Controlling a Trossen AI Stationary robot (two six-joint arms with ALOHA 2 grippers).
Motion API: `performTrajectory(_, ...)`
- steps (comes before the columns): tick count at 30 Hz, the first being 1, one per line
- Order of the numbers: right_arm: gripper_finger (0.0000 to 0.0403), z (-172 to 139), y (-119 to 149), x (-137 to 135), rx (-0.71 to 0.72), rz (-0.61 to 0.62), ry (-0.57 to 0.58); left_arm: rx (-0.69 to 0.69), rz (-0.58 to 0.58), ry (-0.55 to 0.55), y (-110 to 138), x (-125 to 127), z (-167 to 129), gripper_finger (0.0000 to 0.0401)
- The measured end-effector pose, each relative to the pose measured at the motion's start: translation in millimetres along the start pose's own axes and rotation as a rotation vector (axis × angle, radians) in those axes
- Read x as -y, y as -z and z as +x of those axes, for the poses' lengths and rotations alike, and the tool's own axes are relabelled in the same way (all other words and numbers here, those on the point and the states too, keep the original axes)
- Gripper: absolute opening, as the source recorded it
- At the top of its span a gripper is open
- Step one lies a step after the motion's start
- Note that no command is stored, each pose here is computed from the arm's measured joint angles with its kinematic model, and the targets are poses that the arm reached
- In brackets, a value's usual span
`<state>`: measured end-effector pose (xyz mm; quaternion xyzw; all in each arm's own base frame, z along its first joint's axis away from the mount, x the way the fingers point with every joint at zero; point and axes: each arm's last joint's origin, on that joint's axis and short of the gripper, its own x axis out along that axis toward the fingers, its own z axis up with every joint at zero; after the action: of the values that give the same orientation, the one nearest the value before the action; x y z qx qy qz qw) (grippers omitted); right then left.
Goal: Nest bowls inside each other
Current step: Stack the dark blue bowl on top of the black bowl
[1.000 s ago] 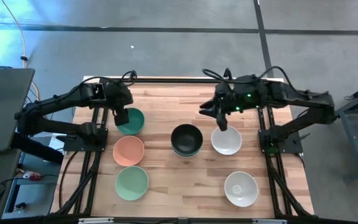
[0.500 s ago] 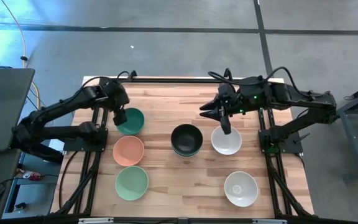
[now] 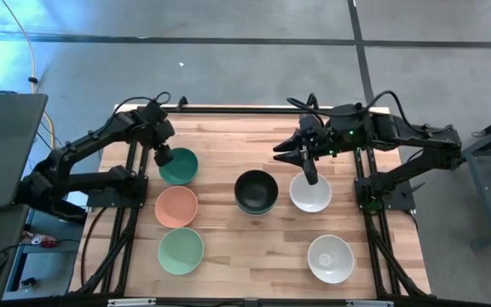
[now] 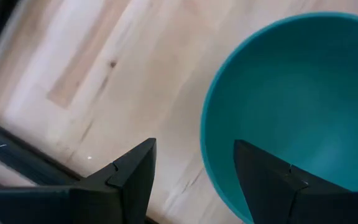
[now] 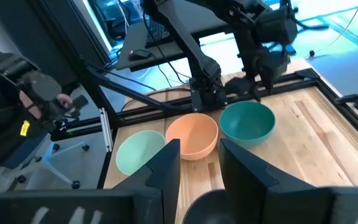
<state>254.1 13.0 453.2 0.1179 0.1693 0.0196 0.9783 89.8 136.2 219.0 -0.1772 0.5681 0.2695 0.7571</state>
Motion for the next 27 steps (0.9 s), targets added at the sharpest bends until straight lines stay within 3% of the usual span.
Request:
performTrajectory(18, 0.0103, 0.1, -0.8, -0.1, 0.008, 0.000, -0.002, -0.133, 0.000, 0.071, -11.4, -5.9, 32.3, 0.0200)
performTrajectory(23, 0.0103, 0.1, -0.8, -0.1, 0.008, 0.002, -0.002, -0.151, -0.001, 0.077, -13.0, -6.8, 37.4, 0.0164)
performTrajectory(27, 0.0103, 0.1, -0.8, -0.1, 0.008, 0.002, -0.002, -0.165, 0.000, 0.083, -13.3, -7.1, 40.2, 0.0102)
